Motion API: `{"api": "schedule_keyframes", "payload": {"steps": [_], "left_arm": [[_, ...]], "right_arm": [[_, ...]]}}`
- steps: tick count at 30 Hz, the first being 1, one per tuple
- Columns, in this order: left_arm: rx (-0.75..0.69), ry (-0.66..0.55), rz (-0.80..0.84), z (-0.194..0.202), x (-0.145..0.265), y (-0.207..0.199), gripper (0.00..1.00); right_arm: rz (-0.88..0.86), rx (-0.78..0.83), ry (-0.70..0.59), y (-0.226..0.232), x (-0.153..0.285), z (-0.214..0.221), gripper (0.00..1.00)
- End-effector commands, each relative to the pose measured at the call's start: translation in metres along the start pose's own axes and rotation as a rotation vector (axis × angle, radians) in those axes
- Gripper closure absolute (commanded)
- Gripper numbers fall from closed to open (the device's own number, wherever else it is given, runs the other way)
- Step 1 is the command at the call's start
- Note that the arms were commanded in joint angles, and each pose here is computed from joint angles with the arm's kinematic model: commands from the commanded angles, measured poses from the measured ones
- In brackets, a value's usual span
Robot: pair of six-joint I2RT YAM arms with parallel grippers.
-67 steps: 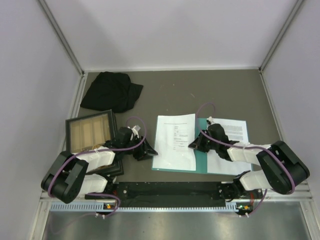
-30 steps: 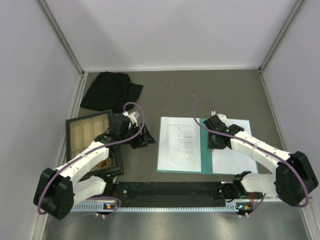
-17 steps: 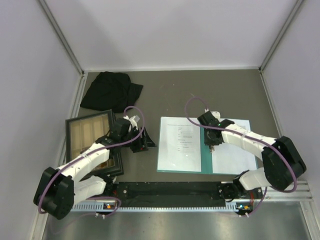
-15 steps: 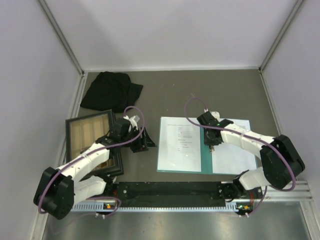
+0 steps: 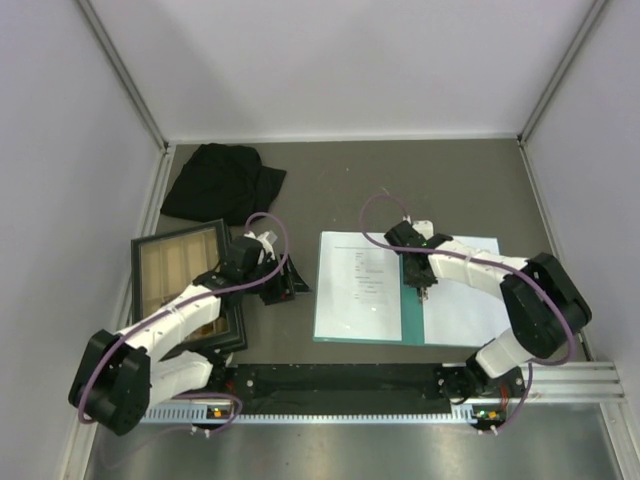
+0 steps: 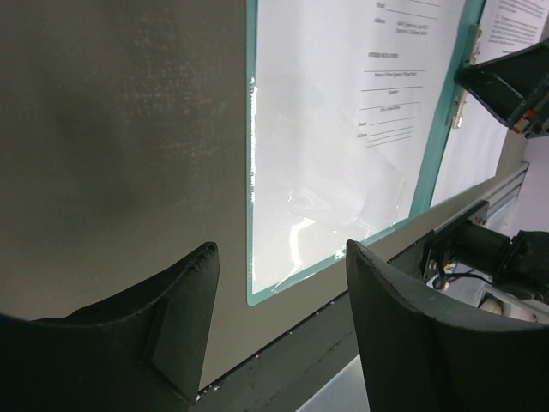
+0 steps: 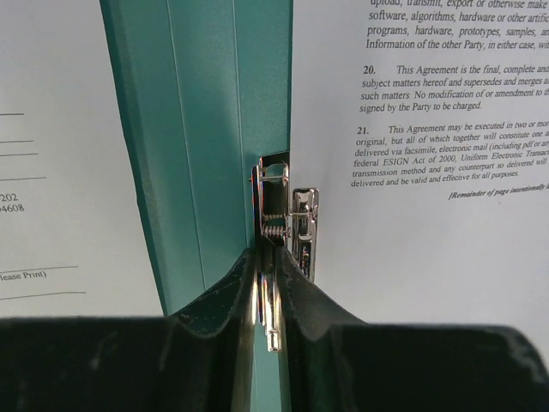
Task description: Put the files into the folder
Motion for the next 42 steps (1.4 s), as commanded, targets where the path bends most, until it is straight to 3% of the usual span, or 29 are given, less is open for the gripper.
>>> {"api": "schedule_keyframes", "payload": {"steps": [1,3,9,20,32,42], "left_arm": [[0.020,-0.049,-0.022,-0.010,-0.005,-0.001,0.34],[0.030,-0.073,-0.037,-0.015,-0.005,0.000,0.30],[0.038,-0.101,-0.041,-0.027,-0.006,-0.004,0.20],[0.086,-0.045,-0.048,-0.035,-0.019,0.013,0.07],[0.141,0.042,0.040,-0.023,-0.027,0.012,0.03],[0.190,0.005,0.021,-0.018,-0.013,0.014,0.02]], "right_arm": [[0.052,-0.028,0.007,0.002,-0.010,-0.002,0.92],[0.053,-0.037,-0.002,0.003,-0.009,-0.006,1.00],[-0.029,-0.032,-0.120,0.008,0.018,-0.042,1.00],[-0.191,-0.089,-0.168,0.007,0.039,-0.077,1.00],[-0.325,-0.174,-0.174,-0.005,0.043,-0.087,1.00],[-0.338,-0.227,-0.150,-0.009,0.035,-0.094,1.00]]}}
Point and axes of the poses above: each gripper's point midway between its finger pads, its own x axis back along the fingers, its own y axis along the line the jaws close on, z = x × y, the point moved 3 cm from there along x, back along the fingers, and after that the axes turned 14 degrees about x, right-handed, at the moved point
